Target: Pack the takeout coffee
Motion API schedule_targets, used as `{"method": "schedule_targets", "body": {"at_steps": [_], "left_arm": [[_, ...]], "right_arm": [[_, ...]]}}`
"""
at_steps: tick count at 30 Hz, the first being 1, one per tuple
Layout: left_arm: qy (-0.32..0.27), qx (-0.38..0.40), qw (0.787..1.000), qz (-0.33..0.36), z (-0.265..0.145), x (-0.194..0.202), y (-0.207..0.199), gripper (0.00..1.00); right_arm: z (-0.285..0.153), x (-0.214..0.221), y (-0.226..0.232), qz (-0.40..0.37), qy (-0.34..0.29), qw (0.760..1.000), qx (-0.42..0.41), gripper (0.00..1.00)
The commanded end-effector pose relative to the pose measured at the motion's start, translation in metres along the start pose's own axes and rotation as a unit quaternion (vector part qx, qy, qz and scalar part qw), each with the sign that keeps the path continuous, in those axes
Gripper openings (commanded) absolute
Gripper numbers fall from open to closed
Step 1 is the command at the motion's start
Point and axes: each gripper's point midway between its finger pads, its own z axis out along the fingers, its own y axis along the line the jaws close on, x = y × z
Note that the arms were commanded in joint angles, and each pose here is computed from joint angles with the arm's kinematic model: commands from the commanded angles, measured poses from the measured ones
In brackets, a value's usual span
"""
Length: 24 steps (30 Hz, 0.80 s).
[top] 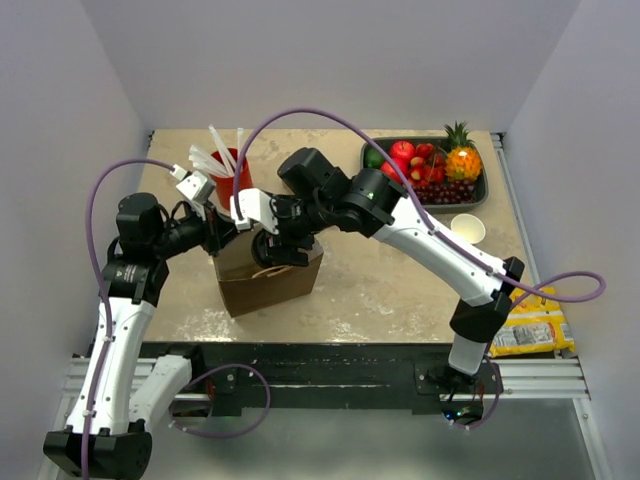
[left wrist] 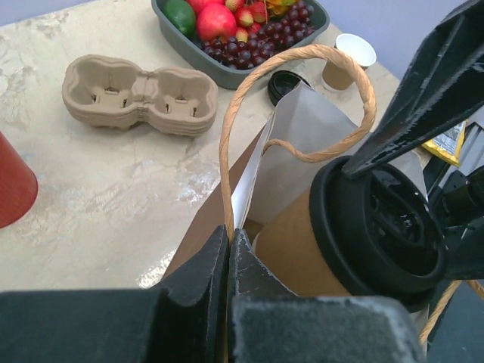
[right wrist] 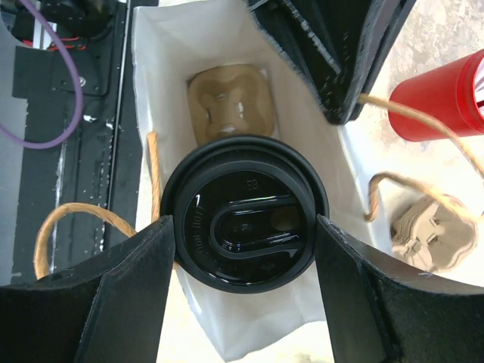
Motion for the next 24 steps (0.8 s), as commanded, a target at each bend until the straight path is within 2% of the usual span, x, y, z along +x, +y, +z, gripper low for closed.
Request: {"method": "schedule_targets", "body": {"at_steps": [1,10,20,24], "left_arm": [[-0.023,0.005,1.0,-0.004,-0.003,-0.009,-0.008,0.0],[-0.04,0.02,0.999,-0.006,-0.005,0.004,-0.016,0.0],[-0.035,0.043,0.998,-0.013,-0.002,0.021,-0.022,0.0],[-0.051,0.039,0.998,-0.004,-0.005,0.012,-0.023,0.0]], "right_arm": [[-0.009,0.002,-0.008,-0.008,0.017,1.0,0.014,0.0],[0.021,0.043,0.002,-0.034,0.076,0.996,-0.007,0.0],[0.048,0.068,-0.002,-0.099,0.075,0.992,0.008,0.0],[0.056,0.072,-0.006,-0.107,0.075,0.991,0.015,0.0]]}}
